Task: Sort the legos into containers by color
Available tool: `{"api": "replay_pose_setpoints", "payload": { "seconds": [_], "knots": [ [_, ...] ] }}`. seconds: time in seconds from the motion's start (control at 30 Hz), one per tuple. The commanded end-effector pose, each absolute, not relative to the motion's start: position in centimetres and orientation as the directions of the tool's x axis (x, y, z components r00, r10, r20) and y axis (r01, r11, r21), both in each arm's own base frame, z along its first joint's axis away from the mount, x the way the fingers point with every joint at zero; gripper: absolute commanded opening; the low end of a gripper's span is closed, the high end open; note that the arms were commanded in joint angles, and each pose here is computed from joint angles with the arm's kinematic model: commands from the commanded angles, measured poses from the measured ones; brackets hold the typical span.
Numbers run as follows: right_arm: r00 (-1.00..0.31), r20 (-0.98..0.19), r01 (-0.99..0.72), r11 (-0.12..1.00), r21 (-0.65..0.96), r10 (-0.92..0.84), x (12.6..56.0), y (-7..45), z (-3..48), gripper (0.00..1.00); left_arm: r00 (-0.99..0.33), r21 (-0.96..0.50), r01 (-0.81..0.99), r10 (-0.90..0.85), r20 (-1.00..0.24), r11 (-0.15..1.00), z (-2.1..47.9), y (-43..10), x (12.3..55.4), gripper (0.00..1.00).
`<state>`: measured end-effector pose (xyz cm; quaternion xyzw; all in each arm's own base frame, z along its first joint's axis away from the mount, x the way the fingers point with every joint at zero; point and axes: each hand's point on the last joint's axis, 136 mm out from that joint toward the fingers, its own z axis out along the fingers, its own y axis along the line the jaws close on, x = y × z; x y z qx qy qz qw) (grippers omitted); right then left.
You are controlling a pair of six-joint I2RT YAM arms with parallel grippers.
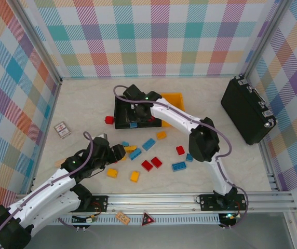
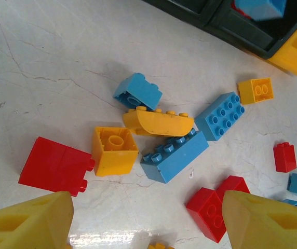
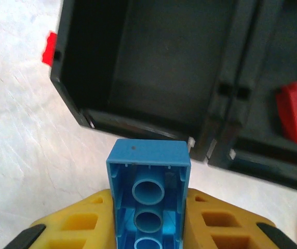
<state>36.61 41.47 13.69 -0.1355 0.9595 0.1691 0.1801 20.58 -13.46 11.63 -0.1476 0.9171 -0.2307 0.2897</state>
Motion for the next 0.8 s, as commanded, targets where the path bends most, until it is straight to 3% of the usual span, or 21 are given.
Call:
{"api": "replay_pose_setpoints", "payload": {
  "seconds": [0.0,0.47,0.6,0.77],
  "knots": [
    [-0.901,-0.359,-0.34,0.909,0.241,-0.242,36.8,42.2,12.5,0.29,-0.798,-0.508,-0.161,-0.414,-0.437,0.846,11.0,-13.0,19.9,0.75],
    [-0.892,-0.414,-0.31,0.912,0.267,-0.182,41.9,43.3,11.8,0.32,-0.799,-0.523,-0.176,-0.431,-0.419,0.834,10.3,-12.7,19.2,0.76],
    [-0.886,-0.425,-0.315,0.912,0.262,-0.184,42.1,43.4,12.0,0.44,-0.799,-0.528,-0.176,-0.434,-0.416,0.831,10.3,-12.8,19.3,0.75],
    [-0.882,-0.432,-0.319,0.911,0.259,-0.186,41.9,43.1,13.1,0.47,-0.798,-0.535,-0.175,-0.437,-0.414,0.826,10.5,-12.9,19.3,0.76]
  ]
}}
